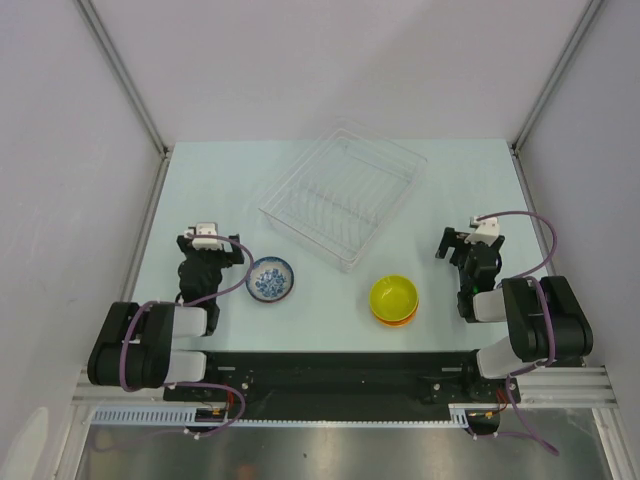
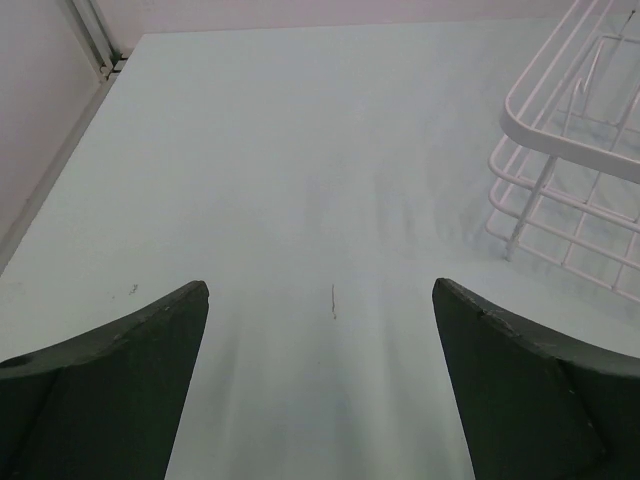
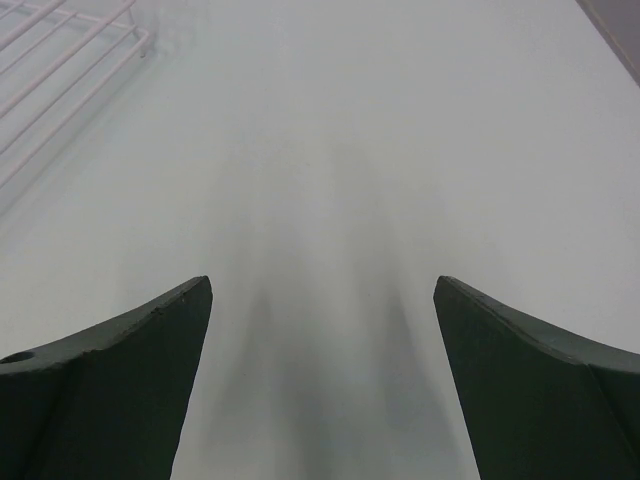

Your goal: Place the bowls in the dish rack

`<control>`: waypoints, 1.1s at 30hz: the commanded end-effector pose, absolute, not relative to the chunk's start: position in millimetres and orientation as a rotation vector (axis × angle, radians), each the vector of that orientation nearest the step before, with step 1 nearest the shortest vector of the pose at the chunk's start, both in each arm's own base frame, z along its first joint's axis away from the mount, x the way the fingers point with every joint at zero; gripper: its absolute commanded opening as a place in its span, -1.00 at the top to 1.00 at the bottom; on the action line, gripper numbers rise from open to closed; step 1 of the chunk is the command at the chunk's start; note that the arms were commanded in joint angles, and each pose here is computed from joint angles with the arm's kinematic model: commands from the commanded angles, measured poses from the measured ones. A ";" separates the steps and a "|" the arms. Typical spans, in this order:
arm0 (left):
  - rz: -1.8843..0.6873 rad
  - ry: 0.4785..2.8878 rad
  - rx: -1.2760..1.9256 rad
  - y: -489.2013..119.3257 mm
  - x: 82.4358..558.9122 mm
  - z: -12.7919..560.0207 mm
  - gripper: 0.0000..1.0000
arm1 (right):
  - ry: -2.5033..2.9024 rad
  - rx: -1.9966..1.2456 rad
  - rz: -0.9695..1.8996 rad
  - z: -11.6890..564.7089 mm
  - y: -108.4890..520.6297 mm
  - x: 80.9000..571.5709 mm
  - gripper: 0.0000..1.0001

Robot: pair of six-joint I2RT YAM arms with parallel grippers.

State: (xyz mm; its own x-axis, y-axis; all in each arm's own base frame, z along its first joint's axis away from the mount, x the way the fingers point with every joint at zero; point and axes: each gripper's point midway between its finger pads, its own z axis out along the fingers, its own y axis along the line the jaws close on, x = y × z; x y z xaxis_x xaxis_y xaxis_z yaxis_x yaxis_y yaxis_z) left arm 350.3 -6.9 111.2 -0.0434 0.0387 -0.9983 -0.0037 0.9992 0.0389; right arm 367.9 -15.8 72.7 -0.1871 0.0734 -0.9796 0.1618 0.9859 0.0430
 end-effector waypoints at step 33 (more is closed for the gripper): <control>-0.169 1.780 0.512 -83.5 408.0 229.1 -0.73 | 1.914 -0.378 -0.096 226.1 38.7 458.3 -0.92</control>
